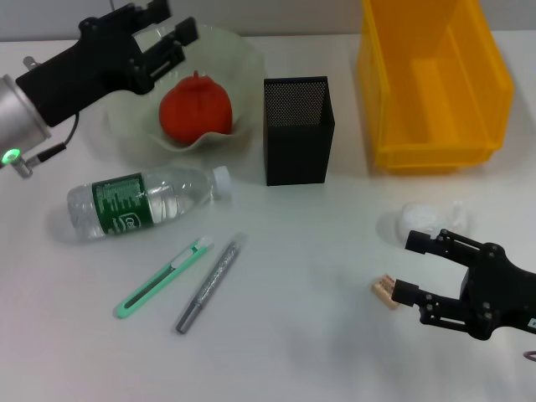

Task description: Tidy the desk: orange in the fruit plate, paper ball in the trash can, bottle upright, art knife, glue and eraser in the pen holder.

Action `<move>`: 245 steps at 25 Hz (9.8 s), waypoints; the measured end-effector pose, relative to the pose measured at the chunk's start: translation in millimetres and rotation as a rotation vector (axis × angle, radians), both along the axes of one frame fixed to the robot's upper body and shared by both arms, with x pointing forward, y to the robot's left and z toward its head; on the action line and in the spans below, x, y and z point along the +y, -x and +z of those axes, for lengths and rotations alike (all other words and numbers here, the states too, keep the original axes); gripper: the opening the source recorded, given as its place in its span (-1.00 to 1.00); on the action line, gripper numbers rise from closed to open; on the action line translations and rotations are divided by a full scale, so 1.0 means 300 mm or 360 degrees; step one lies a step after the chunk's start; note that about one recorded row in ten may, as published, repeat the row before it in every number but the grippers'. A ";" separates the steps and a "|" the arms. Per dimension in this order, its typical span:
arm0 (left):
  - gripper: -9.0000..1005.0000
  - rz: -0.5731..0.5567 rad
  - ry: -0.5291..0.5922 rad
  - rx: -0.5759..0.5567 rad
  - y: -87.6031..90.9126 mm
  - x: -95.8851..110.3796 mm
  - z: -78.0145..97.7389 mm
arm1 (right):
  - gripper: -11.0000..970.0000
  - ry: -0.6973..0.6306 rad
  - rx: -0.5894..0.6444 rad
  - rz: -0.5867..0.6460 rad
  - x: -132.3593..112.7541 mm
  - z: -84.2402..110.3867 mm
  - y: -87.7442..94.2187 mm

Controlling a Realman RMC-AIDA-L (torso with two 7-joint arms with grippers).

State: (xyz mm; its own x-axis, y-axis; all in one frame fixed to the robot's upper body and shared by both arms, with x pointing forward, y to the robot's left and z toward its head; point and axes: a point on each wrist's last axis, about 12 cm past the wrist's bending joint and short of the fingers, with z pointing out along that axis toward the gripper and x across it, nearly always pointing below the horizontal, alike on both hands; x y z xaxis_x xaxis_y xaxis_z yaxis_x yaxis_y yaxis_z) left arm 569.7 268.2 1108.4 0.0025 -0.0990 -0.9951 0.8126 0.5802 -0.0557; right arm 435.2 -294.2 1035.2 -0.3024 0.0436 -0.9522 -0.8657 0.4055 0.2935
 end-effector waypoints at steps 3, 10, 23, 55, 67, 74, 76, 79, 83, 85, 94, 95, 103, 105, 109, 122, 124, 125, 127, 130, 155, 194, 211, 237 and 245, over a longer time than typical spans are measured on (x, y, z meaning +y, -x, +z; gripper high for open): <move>-0.01 -0.0465 0.0094 -0.0149 0.127 -0.016 0.047 | 0.52 -0.0001 -0.0006 0.0006 0.003 0.003 -0.006; 0.13 -0.0635 0.0183 -0.0085 0.276 0.018 -0.003 | 0.51 -0.0032 0.0053 0.0012 -0.003 0.043 -0.060; 0.36 -0.0665 0.0156 0.0057 0.379 0.013 -0.098 | 0.50 0.0084 0.0382 0.0101 -0.022 0.436 -0.310; 0.39 -0.0558 0.0090 0.0112 0.356 0.005 -0.132 | 0.46 0.1545 0.0781 -0.0043 0.187 0.441 -0.491; 0.38 -0.0545 0.0095 0.0134 0.356 0.000 -0.141 | 0.45 0.1556 0.0743 -0.0016 0.232 0.395 -0.504; 0.38 -0.0544 0.0094 0.0135 0.356 0.001 -0.141 | 0.44 0.1571 0.0728 0.0008 0.256 0.366 -0.507; 0.38 -0.0541 0.0093 0.0136 0.355 0.001 -0.142 | 0.44 0.1581 0.0723 0.0013 0.261 0.360 -0.507; 0.38 -0.0538 0.0090 0.0137 0.354 0.001 -0.142 | 0.44 0.1581 0.0718 0.0005 0.261 0.357 -0.510; 0.38 -0.0537 0.0089 0.0138 0.354 0.001 -0.143 | 0.44 0.1584 0.0726 0.0003 0.259 0.351 -0.509; 0.37 -0.0533 0.0087 0.0139 0.353 0.001 -0.143 | 0.43 0.1588 0.0728 0.0002 0.258 0.350 -0.509; 0.37 -0.0529 0.0085 0.0142 0.352 0.000 -0.145 | 0.42 0.1591 0.0741 0.0005 0.256 0.342 -0.506; 0.37 -0.0529 0.0085 0.0142 0.352 0.000 -0.145 | 0.42 0.1592 0.0746 0.0006 0.255 0.340 -0.506; 0.37 -0.0528 0.0084 0.0142 0.352 -0.001 -0.145 | 0.41 0.1596 0.0745 -0.0007 0.251 0.335 -0.509; 0.37 -0.0529 0.0084 0.0141 0.351 -0.001 -0.144 | 0.41 0.1597 0.0745 -0.0008 0.249 0.335 -0.509; 0.37 -0.0529 0.0084 0.0141 0.351 -0.002 -0.144 | 0.26 0.1598 0.0746 -0.0007 0.246 0.334 -0.508; 0.37 -0.0519 0.0078 0.0146 0.350 0.000 -0.147 | -0.01 0.1183 0.0516 -0.0035 0.217 0.427 -0.463; 0.37 -0.0517 0.0077 0.0147 0.350 0.000 -0.147 | -0.01 0.1004 0.0463 -0.0037 0.192 0.440 -0.453; 0.37 -0.0516 0.0075 0.0148 0.350 0.000 -0.148 | -0.01 0.0891 0.0424 -0.0044 0.174 0.446 -0.446; 0.37 -0.0514 0.0074 0.0149 0.349 0.000 -0.148 | -0.01 0.0620 0.0296 -0.0119 0.118 0.448 -0.428; 0.37 -0.0512 0.0073 0.0150 0.349 0.000 -0.149 | -0.01 0.0494 0.0185 -0.0195 0.083 0.436 -0.416; 0.36 -0.0556 0.0072 0.0163 0.348 -0.017 -0.151 | -0.01 0.0423 -0.0045 -0.0746 -0.037 0.294 -0.510; 0.36 -0.0542 0.0073 0.0153 0.341 -0.015 -0.147 | 0.46 0.0108 -0.0245 -0.0002 0.101 0.073 -0.198; 0.36 -0.0467 -0.0007 0.0250 0.276 -0.017 -0.141 | 0.45 0.0066 -0.0268 -0.0034 0.147 -0.019 -0.123; 0.36 -0.0525 -0.0097 0.0475 0.215 -0.040 -0.119 | 0.45 -0.0036 -0.0341 -0.0346 -0.050 0.038 -0.047; 0.36 -0.0503 -0.0105 0.0482 0.213 -0.037 -0.123 | 0.45 -0.0008 -0.0296 -0.0373 -0.043 0.019 -0.052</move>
State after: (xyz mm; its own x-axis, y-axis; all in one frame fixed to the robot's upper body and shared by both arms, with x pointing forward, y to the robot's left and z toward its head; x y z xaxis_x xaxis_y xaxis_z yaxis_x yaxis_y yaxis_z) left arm 505.8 257.1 1071.5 -0.3102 0.0154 -0.9506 0.9033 0.3163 -0.2896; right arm 450.7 -307.1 1041.0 -0.1041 0.0962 -0.9899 -0.7878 0.5996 0.1411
